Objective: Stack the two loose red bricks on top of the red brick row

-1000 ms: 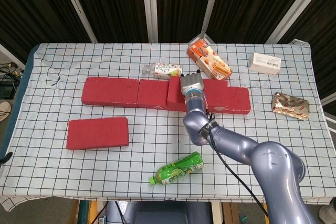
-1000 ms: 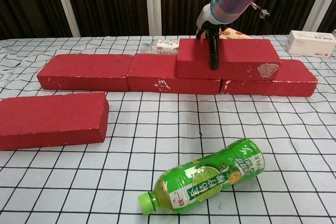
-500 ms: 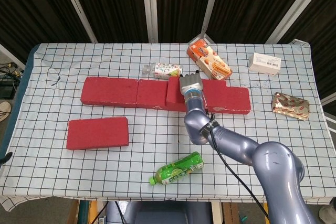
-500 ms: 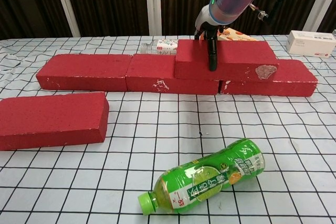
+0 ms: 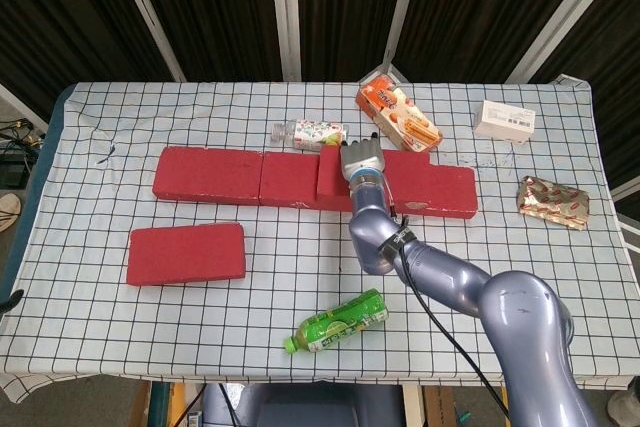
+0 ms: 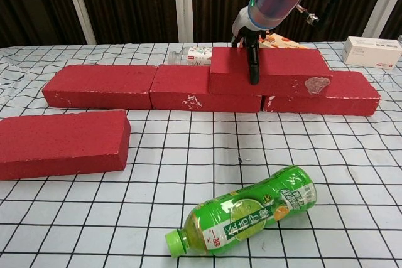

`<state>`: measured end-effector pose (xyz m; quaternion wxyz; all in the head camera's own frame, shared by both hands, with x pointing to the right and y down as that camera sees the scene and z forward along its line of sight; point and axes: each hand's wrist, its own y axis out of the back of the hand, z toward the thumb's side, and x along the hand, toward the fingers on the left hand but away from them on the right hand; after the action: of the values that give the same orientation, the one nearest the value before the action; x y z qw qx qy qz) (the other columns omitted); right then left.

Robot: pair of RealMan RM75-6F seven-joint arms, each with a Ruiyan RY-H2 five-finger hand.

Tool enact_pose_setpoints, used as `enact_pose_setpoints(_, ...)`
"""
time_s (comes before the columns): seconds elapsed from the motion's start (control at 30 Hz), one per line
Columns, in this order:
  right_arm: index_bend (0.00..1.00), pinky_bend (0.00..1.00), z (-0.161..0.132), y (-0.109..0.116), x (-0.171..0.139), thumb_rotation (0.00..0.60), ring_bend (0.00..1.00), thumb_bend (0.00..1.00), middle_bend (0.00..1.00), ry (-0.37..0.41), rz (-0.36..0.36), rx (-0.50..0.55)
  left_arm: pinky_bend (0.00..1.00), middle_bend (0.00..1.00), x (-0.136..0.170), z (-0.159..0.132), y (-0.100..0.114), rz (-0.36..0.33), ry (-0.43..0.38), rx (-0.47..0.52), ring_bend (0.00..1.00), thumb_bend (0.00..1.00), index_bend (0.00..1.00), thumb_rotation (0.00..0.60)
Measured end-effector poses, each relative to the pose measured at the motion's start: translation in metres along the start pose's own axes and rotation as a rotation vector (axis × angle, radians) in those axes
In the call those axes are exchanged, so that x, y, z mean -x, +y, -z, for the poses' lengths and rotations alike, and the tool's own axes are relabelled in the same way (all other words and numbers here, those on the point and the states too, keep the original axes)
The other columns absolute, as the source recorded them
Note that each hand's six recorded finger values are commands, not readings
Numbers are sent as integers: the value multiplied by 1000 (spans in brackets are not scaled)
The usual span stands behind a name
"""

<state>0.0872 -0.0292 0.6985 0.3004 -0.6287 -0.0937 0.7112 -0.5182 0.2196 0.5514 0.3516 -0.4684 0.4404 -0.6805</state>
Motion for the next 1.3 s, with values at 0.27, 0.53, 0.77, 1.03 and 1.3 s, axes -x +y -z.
enact_pose_setpoints(0.27,308,0,-1,-4,3,600,241,171,385,-1,-10,-1,143,0,0,0,0,1,5,-2,0,74,0,600)
enact_pose_setpoints(0.53,68,0,-1,-7,3,600,140,171,286,-3,-35,9,143,0,0,-1,-1,5,3,-4,0,74,0,600)
enact_pose_setpoints(0.77,0,0,0,-7,2,600,65,172,157,-5,-47,20,143,0,0,-1,-1,6,1,-4,0,74,0,600)
enact_pose_setpoints(1.03,0,0,-1,-6,0,600,8,171,47,-1,-54,32,143,0,-1,-1,-2,7,3,-3,0,74,0,600)
enact_pose_setpoints(1.3,0,0,-2,-1,-3,600,0,172,9,3,-50,38,143,0,0,-1,-1,6,5,-2,0,74,0,600)
